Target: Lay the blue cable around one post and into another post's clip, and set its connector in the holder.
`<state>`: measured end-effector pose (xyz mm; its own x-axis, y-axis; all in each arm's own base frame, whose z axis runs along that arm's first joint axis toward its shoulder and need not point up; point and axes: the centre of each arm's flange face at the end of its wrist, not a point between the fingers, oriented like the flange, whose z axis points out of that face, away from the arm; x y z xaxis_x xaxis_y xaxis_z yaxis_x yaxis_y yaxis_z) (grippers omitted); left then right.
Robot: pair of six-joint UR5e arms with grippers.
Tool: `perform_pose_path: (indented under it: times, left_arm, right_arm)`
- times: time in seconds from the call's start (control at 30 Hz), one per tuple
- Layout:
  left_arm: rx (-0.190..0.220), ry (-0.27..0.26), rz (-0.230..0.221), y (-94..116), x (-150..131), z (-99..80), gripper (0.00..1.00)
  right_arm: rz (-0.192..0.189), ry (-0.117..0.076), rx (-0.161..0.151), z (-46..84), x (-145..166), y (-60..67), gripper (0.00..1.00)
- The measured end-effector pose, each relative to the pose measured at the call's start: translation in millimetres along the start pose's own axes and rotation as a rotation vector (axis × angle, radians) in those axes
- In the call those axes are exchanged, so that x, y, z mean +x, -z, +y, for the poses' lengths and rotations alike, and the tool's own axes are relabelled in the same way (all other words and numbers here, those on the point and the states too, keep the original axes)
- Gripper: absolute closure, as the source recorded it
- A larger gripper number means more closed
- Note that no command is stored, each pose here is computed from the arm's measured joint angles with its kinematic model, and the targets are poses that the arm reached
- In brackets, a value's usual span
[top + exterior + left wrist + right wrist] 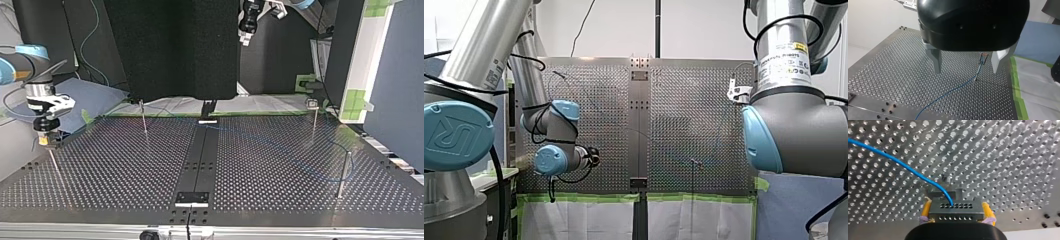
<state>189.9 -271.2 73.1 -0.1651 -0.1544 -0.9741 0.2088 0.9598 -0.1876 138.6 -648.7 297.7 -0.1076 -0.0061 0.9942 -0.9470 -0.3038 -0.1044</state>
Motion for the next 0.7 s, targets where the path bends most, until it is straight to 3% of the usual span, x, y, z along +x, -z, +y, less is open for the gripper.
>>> perform_pose_path:
  times: [0.3,0.7]
  left_arm:
    - [-0.001,-0.006,0.008,0.7,0.6,0.3,0.0]
    - [-0.002,-0.009,0.01,0.8,0.8,0.5,0.0]
  right_arm:
    - [-0.032,0.003,0.009,3.1,-11.2,-4.4,1.0]
    - [-0.032,0.006,0.028,3.2,-4.6,-9.9,1.0]
